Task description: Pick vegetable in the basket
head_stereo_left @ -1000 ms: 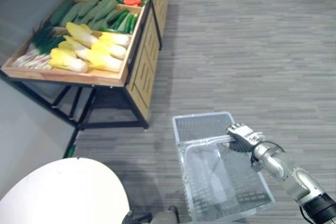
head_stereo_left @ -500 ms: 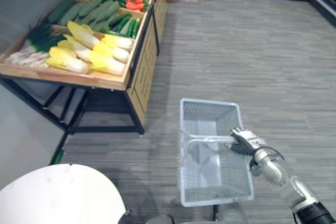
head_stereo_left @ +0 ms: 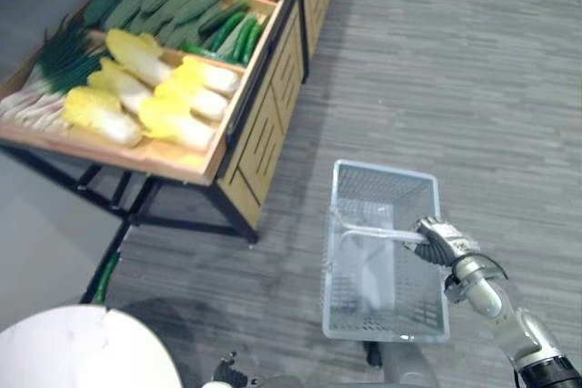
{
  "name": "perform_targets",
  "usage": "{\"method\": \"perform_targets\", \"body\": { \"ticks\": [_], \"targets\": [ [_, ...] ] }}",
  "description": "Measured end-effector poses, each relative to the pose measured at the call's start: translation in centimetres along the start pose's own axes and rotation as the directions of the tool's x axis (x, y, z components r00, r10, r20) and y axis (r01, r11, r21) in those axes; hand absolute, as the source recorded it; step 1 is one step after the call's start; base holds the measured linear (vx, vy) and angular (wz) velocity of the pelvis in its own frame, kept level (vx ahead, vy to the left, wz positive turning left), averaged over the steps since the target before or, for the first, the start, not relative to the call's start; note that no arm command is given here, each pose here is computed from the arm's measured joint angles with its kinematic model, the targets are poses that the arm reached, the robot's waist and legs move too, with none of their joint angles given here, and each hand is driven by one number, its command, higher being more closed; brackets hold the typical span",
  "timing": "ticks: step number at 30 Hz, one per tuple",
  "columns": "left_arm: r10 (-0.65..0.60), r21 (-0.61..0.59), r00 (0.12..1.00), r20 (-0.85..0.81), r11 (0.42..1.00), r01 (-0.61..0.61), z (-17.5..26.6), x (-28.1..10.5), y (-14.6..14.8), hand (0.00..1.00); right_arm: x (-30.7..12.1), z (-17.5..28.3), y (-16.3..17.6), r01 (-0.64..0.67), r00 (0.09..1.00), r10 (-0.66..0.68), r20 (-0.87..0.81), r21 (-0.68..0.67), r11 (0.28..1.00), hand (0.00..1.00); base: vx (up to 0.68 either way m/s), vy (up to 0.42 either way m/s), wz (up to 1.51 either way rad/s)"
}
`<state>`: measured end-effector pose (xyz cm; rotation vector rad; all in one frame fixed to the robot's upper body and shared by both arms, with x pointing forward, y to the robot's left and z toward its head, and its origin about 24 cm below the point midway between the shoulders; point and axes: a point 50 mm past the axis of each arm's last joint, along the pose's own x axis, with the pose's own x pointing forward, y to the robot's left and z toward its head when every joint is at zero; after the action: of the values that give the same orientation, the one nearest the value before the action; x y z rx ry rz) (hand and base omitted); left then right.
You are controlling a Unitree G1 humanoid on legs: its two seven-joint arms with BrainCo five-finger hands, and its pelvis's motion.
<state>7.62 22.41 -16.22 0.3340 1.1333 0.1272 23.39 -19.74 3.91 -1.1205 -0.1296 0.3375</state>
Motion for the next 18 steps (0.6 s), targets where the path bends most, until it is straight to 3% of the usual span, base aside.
{"method": "perform_targets", "body": {
  "ticks": [7,11,14,18],
  "targets": [
    [0.015,-0.014,0.998,0.063,1.0,-0.015,1.4,0.1,0.3,0.0,-0.4,-0.7,-0.1,-0.008,0.999,0.007,-0.041,-0.014,1.0,1.0,0.44,-0.1,0.04],
    [-0.04,0.037,0.999,-0.006,0.998,0.04,-0.8,-0.4,-1.1,0.0,-1.3,-1.0,0.7,-0.038,0.998,0.038,-0.059,-0.006,0.999,1.0,0.44,0.152,0.38],
    [-0.017,0.06,1.0,-0.009,0.998,0.017,-0.5,-0.2,0.0,0.0,-1.0,-0.6,1.1,-0.055,0.998,0.055,-0.04,0.0,0.998,1.0,0.43,0.181,0.77],
    [-0.028,0.04,0.997,-0.076,0.999,0.031,-2.3,-0.7,-0.6,0.0,-0.6,-0.9,1.6,-0.092,0.995,0.091,-0.041,-0.015,0.996,1.0,0.33,0.173,0.31]
  ]
}}
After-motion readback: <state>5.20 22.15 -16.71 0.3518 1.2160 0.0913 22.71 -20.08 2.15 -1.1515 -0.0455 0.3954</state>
